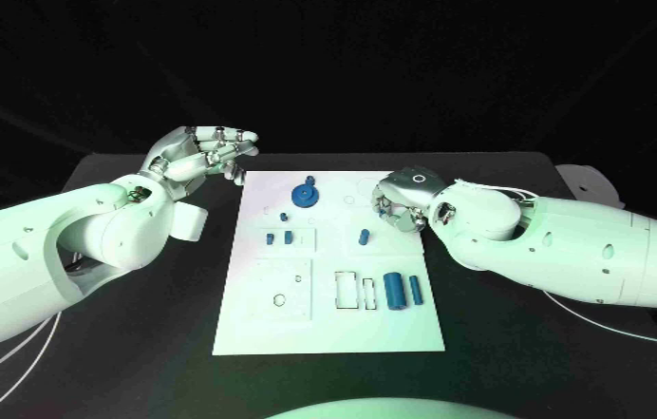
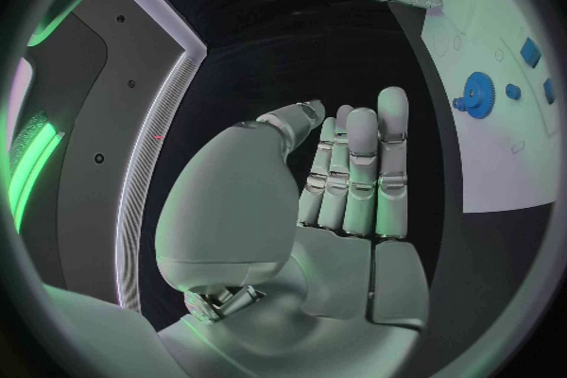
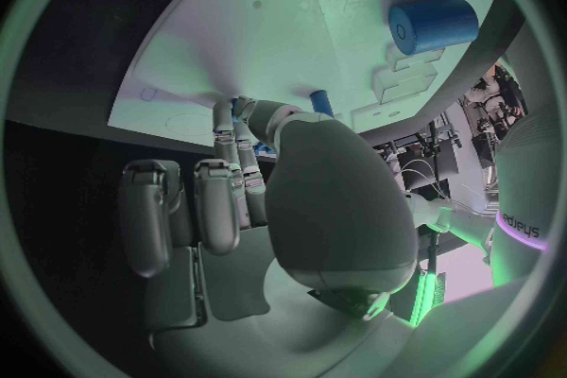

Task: Assemble the parts on the task board

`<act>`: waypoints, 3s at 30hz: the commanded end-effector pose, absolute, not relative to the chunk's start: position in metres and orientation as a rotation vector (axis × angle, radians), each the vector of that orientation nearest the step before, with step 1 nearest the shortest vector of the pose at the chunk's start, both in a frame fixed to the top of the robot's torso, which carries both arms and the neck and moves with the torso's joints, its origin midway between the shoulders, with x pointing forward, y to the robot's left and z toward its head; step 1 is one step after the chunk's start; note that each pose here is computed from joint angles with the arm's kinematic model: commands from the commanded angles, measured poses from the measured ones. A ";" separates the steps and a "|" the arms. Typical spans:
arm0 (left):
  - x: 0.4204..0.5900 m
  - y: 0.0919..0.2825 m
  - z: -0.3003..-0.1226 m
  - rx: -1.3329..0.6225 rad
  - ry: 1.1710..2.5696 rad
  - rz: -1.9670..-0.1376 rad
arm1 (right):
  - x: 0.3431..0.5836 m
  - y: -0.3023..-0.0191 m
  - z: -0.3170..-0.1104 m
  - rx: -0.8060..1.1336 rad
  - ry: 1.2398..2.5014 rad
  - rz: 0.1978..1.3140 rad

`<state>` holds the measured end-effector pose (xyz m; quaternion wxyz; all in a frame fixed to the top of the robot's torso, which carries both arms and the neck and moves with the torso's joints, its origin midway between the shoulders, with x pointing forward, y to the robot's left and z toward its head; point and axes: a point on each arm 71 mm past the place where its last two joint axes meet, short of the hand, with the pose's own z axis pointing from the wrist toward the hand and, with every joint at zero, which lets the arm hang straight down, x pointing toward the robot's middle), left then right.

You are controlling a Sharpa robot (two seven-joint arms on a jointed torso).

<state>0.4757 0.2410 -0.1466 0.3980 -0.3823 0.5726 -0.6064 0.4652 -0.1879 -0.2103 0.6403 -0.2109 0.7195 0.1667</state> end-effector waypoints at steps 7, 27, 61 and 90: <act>0.476 0.239 -0.147 -0.972 1.459 -1.546 | 0.462 -0.188 -0.198 -0.458 1.567 0.418; 0.479 0.238 -0.148 -0.972 1.457 -1.545 | 0.412 -0.140 -0.167 -0.463 1.473 0.665; 0.489 0.220 -0.152 -0.968 1.468 -1.565 | 0.384 -0.066 -0.231 -0.516 1.576 0.864; 0.489 0.219 -0.152 -0.970 1.476 -1.565 | 0.385 -0.060 -0.247 -0.544 1.614 0.829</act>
